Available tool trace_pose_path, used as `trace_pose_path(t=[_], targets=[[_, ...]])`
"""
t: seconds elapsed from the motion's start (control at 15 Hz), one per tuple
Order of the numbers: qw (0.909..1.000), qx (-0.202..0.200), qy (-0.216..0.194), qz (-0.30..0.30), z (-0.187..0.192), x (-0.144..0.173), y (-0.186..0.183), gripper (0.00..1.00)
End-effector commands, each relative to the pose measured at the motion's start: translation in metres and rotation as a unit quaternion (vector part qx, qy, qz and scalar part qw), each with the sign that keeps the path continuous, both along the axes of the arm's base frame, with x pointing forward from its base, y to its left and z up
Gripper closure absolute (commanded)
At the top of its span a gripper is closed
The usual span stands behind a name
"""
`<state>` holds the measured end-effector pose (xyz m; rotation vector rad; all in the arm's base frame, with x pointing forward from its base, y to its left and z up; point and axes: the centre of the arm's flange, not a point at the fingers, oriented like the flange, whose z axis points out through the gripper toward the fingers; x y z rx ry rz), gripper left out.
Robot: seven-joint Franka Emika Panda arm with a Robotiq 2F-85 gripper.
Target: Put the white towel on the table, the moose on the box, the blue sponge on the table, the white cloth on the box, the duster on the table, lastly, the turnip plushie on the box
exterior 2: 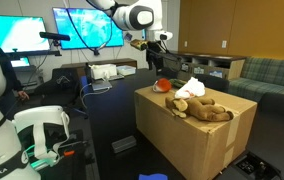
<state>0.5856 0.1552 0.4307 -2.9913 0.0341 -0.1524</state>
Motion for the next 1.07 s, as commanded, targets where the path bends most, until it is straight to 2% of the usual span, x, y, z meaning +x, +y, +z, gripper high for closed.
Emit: trace_pose_path(t=[0.0, 0.33, 0.53, 0.87, 1.0], targets=[[0.9992, 0.005, 0.033, 0.023, 0.051, -0.043, -0.031, 0.00], [0.9974, 0.002, 0.066, 0.028, 0.089, -0.106, -0.055, 0.00], [0.9972, 0.005, 0.071, 0.021, 0.094, -0.138, -0.064, 0.00], [0.9972, 0.024, 0.071, 0.012, 0.084, -0.176, -0.069, 0.00], [0.9984, 0.014, 0.055, -0.004, 0.073, -0.186, -0.070, 0.00]])
